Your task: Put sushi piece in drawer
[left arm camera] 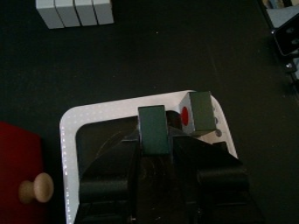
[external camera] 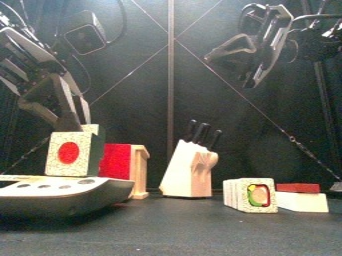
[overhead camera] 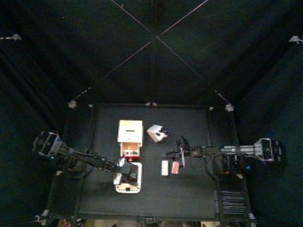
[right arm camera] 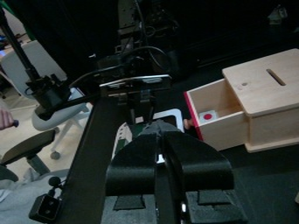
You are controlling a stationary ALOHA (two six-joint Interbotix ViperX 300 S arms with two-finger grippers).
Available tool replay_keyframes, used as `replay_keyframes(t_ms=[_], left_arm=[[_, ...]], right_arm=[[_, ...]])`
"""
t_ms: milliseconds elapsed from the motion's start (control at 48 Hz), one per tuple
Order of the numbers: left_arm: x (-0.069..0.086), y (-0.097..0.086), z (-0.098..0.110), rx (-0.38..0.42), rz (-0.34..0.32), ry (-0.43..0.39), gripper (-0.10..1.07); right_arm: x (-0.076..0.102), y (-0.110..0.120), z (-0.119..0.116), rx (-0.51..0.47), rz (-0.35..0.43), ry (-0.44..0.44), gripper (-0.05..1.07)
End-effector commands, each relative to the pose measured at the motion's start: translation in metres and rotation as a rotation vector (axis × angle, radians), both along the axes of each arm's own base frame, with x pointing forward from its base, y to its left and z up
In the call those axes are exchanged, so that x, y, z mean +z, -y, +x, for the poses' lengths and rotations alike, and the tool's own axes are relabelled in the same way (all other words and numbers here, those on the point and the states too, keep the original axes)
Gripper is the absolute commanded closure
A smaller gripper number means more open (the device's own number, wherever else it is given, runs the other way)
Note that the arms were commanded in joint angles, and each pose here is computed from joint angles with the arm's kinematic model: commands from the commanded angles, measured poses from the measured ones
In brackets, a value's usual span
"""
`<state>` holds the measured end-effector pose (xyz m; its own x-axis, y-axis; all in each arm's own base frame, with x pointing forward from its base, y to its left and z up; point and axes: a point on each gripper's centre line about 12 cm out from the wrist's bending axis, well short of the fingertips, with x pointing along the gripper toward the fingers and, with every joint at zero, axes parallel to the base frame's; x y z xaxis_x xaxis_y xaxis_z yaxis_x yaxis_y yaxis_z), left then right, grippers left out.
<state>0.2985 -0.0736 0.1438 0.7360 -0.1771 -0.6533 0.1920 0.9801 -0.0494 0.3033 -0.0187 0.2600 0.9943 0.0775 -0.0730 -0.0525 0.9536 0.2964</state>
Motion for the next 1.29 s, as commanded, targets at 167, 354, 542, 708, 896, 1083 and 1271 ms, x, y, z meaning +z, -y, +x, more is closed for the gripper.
replay_keyframes(t_ms=[167, 354, 542, 708, 896, 1083, 1271], left_arm=[[0.041, -0.018, 0.007, 0.061, -0.025, 0.126, 0.43], [0.057, -0.059, -0.005, 0.187, -0.025, 0.204, 0.43], [0.067, -0.100, -0.015, 0.328, -0.012, 0.308, 0.43], [0.057, -0.116, -0.024, 0.390, -0.001, 0.326, 0.39], [0.044, -0.120, -0.034, 0.420, -0.005, 0.302, 0.26], [0.043, -0.120, -0.035, 0.421, -0.007, 0.298, 0.14], [0.042, -0.119, -0.035, 0.418, -0.007, 0.294, 0.11]], right_arm=[[0.011, 0.000, 0.002, 0.001, -0.002, 0.038, 0.65], [0.011, 0.000, 0.002, 0.001, -0.002, 0.038, 0.65], [0.011, 0.000, 0.002, 0.000, -0.001, 0.038, 0.65], [0.011, 0.000, 0.002, 0.000, -0.001, 0.036, 0.65], [0.011, 0.000, 0.002, 0.001, -0.004, 0.038, 0.65], [0.010, 0.001, 0.003, 0.001, -0.002, 0.035, 0.65], [0.011, 0.001, 0.003, 0.000, 0.000, 0.035, 0.65]])
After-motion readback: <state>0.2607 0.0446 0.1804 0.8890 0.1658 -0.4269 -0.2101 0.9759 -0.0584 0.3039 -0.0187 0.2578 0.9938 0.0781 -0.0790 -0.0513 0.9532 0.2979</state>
